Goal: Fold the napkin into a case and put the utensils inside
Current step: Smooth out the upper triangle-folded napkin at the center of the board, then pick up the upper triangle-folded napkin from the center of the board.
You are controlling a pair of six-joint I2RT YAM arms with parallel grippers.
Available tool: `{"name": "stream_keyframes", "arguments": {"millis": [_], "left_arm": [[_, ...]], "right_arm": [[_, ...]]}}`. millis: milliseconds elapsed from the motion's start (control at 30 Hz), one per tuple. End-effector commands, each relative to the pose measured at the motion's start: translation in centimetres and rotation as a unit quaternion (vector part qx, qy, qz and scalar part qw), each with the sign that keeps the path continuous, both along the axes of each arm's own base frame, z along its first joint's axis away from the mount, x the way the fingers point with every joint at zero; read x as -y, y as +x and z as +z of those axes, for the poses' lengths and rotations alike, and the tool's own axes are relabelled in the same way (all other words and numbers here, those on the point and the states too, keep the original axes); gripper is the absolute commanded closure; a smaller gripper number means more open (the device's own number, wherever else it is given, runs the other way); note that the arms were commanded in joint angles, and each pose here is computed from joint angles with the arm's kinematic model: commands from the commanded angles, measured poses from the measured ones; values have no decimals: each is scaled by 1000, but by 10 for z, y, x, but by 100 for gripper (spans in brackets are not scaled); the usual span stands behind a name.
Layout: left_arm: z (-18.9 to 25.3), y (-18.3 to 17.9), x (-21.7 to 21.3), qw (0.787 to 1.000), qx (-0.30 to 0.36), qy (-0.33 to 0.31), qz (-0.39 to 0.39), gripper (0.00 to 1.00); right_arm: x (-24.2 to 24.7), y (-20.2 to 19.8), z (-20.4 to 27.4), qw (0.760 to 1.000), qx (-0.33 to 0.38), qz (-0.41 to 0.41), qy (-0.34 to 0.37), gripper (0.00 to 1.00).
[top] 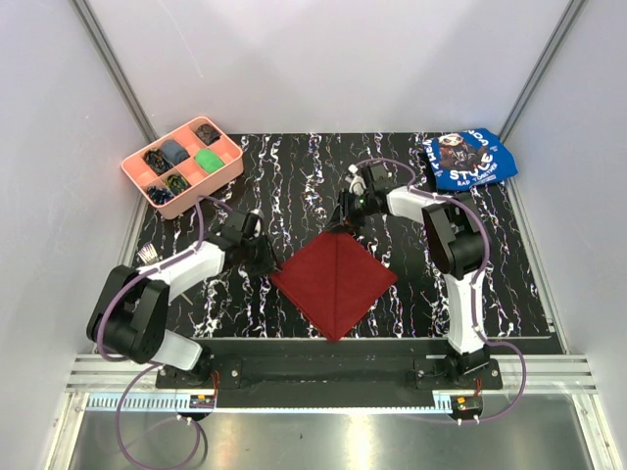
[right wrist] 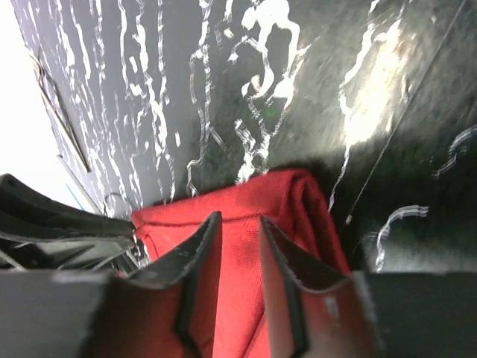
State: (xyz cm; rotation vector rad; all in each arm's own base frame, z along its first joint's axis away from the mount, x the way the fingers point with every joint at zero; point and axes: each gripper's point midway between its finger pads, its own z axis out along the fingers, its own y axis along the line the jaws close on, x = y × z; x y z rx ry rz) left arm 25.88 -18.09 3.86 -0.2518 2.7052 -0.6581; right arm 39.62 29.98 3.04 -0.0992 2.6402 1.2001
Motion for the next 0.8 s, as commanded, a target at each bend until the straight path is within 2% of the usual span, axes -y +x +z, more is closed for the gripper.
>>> {"name": "stream_keyframes", "arguments": {"millis": [0,67,100,167,233,467,600,767], "left_arm": [[35,16,-3,998,59,1,8,68],[42,14,-8,998,66,7,13,63],[44,13,-9,997,69,7,15,57],[46,10,-12,997,72,10,18,52],[42,6,-15,997,68,16,19,42],[22,5,-17,998,40,38,6,28],[9,11,-17,998,29,50,8,27],[-6,13,-11,999,13,39,12,33]], "right_arm": [[8,7,69,998,66,2,-8,60],[18,4,80,996,82,-9,-34,56],[23,-1,81,996,79,-12,-44,52],[33,-13,83,995,80,-17,-58,49],[41,-27,75,995,69,-18,-69,47],[58,-80,63,996,47,-19,-75,48],[65,-97,43,996,33,-27,-77,60],[69,-93,22,994,43,-36,-90,67]]}}
